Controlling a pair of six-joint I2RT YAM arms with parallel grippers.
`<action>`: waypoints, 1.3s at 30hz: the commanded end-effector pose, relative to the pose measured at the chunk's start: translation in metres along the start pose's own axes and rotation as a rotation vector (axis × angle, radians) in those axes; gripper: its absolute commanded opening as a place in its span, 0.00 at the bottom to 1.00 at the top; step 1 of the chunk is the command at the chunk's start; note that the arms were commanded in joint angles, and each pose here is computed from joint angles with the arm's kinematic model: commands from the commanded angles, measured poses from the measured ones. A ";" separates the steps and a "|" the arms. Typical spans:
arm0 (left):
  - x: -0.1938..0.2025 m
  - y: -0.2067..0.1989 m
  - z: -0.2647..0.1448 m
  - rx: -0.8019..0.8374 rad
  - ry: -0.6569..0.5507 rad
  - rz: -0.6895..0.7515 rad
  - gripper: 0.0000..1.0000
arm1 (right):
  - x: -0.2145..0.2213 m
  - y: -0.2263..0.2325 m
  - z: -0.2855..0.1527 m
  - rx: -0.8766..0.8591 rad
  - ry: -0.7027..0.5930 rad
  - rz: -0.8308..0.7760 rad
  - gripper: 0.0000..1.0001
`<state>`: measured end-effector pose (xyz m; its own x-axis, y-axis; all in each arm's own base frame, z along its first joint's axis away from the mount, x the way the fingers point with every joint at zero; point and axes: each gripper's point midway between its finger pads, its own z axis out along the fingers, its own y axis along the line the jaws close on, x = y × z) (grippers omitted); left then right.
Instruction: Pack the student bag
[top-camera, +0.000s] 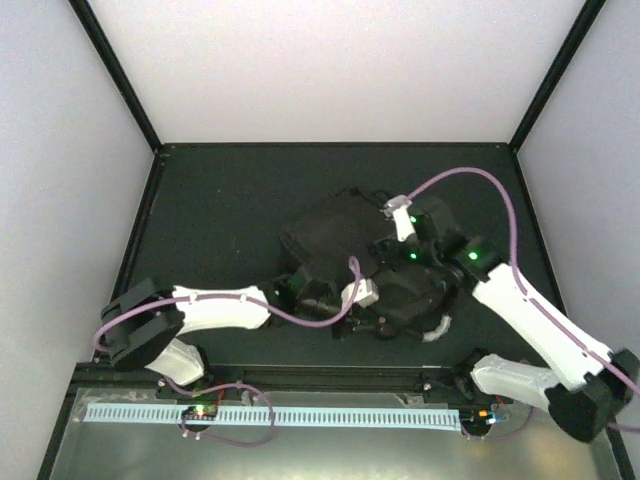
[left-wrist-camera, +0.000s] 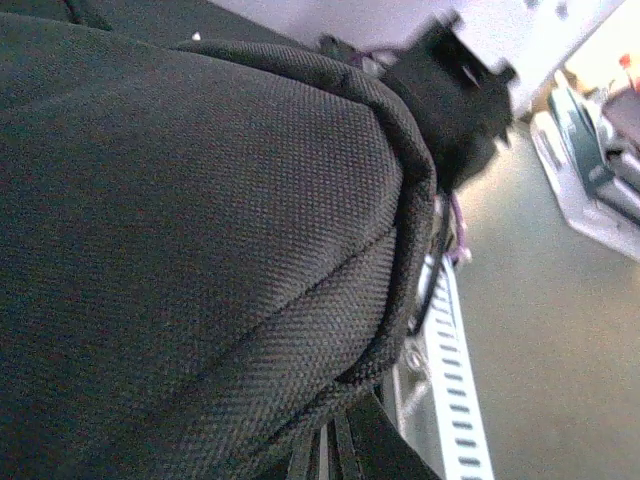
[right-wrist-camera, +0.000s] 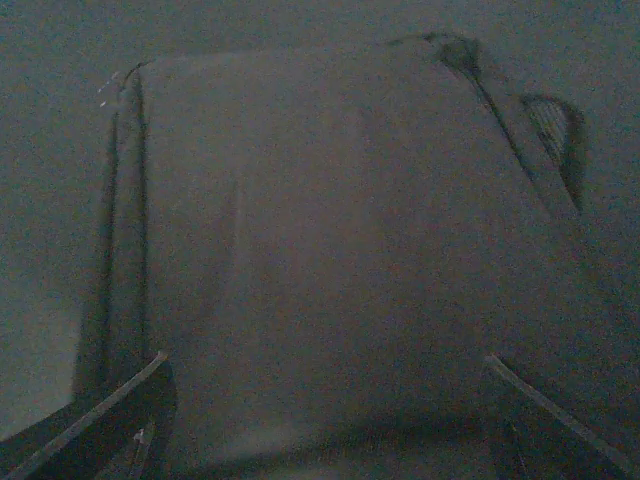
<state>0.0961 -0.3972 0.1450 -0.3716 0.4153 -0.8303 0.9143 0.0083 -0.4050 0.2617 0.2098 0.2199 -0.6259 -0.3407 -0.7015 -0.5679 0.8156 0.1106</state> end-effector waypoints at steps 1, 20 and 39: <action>-0.079 0.032 -0.019 0.027 -0.181 0.003 0.02 | 0.023 -0.015 -0.035 0.060 0.010 0.087 0.86; -0.082 0.099 -0.074 -0.062 -0.152 -0.377 0.07 | 0.048 0.027 -0.044 -0.222 -0.062 0.314 0.47; -0.040 0.114 -0.179 -0.684 -0.284 -0.491 0.99 | 0.082 0.028 -0.002 -0.263 -0.067 0.449 0.48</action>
<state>0.2135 -0.2949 0.2035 -0.7058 0.1282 -0.6967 0.6590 0.4796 -0.5794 0.1891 0.1977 0.1591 -0.8177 -0.0151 -0.5755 -0.3866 0.7550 0.5296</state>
